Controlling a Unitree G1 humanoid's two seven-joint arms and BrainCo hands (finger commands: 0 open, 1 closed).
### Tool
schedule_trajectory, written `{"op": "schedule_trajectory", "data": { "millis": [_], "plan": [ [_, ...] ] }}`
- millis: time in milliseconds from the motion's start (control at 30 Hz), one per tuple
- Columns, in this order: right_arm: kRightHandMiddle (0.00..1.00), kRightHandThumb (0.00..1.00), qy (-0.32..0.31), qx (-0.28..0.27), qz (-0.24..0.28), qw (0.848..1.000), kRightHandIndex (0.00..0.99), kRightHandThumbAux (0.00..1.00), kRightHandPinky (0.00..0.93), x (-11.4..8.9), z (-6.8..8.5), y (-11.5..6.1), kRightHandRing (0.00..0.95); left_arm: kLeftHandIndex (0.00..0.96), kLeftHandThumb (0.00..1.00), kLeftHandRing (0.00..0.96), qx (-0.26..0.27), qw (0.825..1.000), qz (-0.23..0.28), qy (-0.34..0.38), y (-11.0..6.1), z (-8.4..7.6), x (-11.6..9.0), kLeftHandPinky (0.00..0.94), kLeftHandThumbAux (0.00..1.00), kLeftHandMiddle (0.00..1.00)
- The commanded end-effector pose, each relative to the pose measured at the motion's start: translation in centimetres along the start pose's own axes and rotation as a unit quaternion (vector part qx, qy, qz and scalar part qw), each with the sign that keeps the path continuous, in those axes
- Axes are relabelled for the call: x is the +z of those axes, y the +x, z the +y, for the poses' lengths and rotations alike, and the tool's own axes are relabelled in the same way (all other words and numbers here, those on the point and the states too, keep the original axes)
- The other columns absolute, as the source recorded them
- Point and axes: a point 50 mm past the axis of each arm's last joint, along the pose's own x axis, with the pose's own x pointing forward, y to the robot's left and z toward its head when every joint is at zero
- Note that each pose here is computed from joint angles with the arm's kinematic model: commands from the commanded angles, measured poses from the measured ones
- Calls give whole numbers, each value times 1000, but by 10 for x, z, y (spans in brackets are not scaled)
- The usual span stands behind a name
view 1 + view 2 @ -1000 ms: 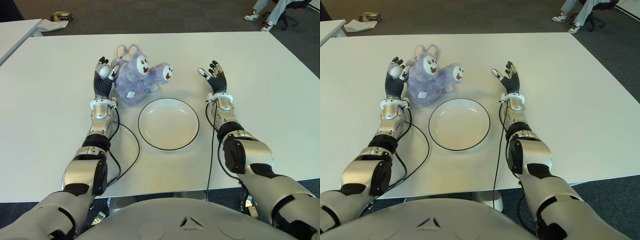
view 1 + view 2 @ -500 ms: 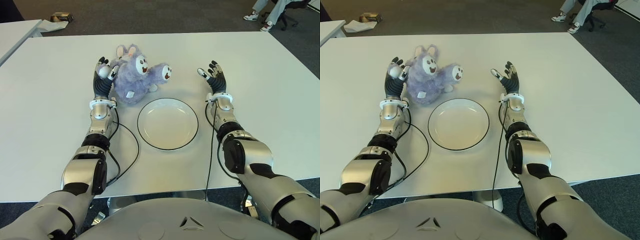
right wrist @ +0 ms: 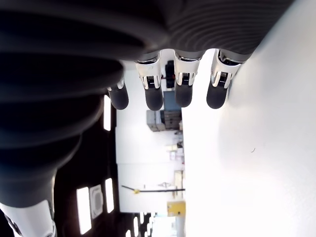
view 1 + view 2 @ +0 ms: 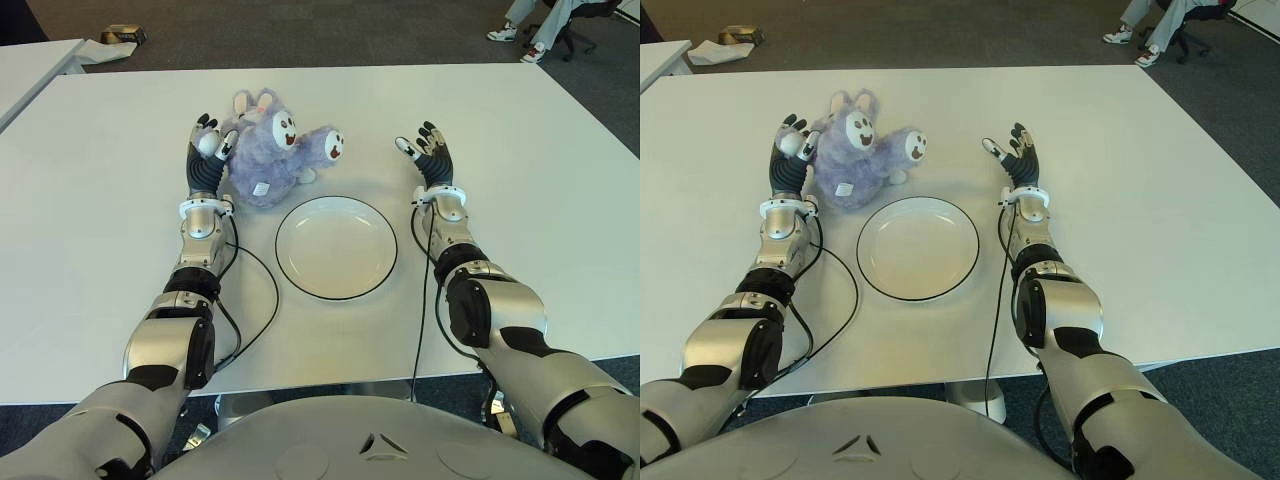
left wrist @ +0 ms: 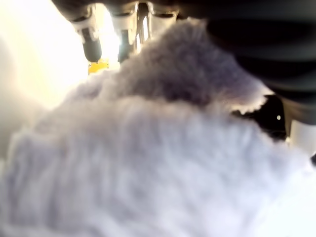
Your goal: Put the doll into the plate.
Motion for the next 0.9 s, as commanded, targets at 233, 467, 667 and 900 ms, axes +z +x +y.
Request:
{"op": "schedule_trajectory", "data": {
  "millis": [233,467,667,900],
  "plan": [
    [26,56,-5,-2,93,996,6,678,11,-48,-4,-24,17,0,0,86,3,994,104,22,-43,4,-52,53,481,104],
    [31,56,2,-3,95,995,9,692,28,-48,-4,-24,24,0,0,95,8,994,106,18,-43,3,-52,50,487,115],
    [35,55,7,-4,95,995,11,694,28,-48,-5,-24,28,0,0,88,9,994,106,14,-44,2,-52,27,493,112],
    [35,61,8,-4,95,995,14,689,26,-48,-5,-24,27,0,0,90,10,994,105,15,-44,2,-52,41,494,111]
  ]
}}
